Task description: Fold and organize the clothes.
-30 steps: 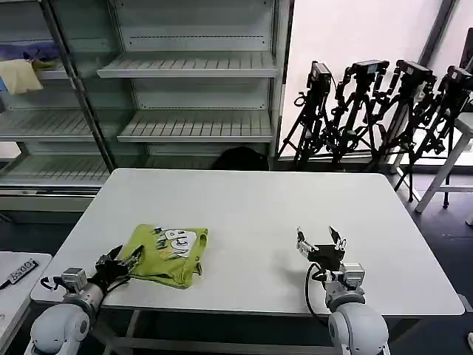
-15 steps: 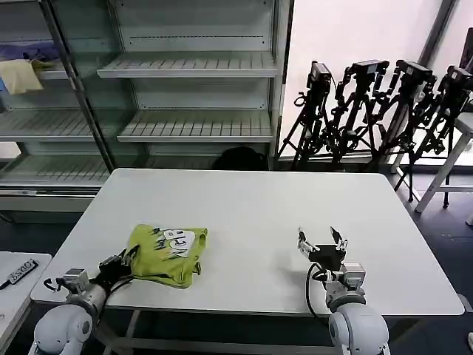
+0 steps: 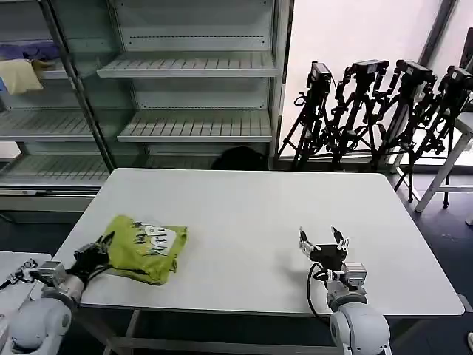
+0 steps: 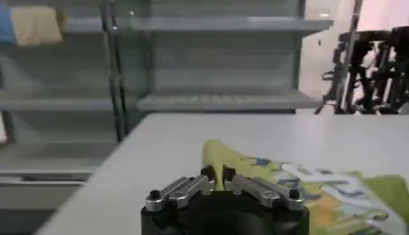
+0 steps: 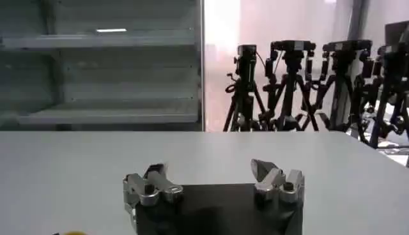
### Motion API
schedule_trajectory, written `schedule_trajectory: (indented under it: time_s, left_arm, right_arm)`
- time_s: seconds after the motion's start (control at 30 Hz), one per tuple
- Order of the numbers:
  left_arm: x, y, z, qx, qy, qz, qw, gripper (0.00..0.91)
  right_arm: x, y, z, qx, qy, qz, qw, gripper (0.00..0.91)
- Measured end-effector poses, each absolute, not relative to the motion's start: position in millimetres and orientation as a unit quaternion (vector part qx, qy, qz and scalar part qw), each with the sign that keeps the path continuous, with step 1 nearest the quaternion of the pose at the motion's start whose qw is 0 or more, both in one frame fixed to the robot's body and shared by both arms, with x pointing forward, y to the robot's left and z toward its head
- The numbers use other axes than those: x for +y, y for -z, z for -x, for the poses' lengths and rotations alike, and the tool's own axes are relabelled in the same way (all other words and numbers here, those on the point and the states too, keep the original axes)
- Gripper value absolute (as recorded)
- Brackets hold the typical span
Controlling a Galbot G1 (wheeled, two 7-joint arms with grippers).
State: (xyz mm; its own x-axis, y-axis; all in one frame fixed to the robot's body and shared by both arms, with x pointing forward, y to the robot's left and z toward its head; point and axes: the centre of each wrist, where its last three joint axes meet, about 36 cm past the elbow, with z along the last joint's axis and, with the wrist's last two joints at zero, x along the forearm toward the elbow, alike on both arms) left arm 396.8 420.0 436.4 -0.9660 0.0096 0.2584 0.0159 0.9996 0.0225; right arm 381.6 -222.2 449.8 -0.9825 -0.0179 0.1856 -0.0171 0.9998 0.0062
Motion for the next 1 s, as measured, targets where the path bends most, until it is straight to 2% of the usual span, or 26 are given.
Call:
schedule_trajectory:
  time_s: [0.27, 0.37, 0.47, 0.6, 0.83, 1.0]
  left_arm:
    - [465, -500, -400, -0.992, 0.092, -0.031, 0.078, 0.0]
    - [467, -516, -400, -0.99, 0.124, -0.028, 0.066, 0.0]
    - [457, -522, -398, -0.986, 0.152, -0.015, 0.06, 0.0]
    - [426, -510, -395, -0.981, 0.182, 0.018, 0.064, 0.0]
    - [343, -459, -389, -0.973, 0.196, 0.09, 0.083, 0.0]
    - [279, -435, -389, -0.973, 0.166, 0.133, 0.087, 0.0]
  right_arm:
    - [-223, -448, -382, -0.996, 0.005, -0.01, 0.092, 0.907]
    - [-223, -447, -381, -0.996, 0.005, -0.01, 0.092, 0.907]
    - [-225, -445, -380, -0.996, 0.003, -0.008, 0.093, 0.907]
    - [-228, -440, -378, -0.995, 0.0, -0.005, 0.097, 0.907]
    - [-230, -435, -376, -0.995, 0.0, 0.0, 0.101, 0.907]
    - [-232, -435, -375, -0.995, -0.001, 0.004, 0.102, 0.907]
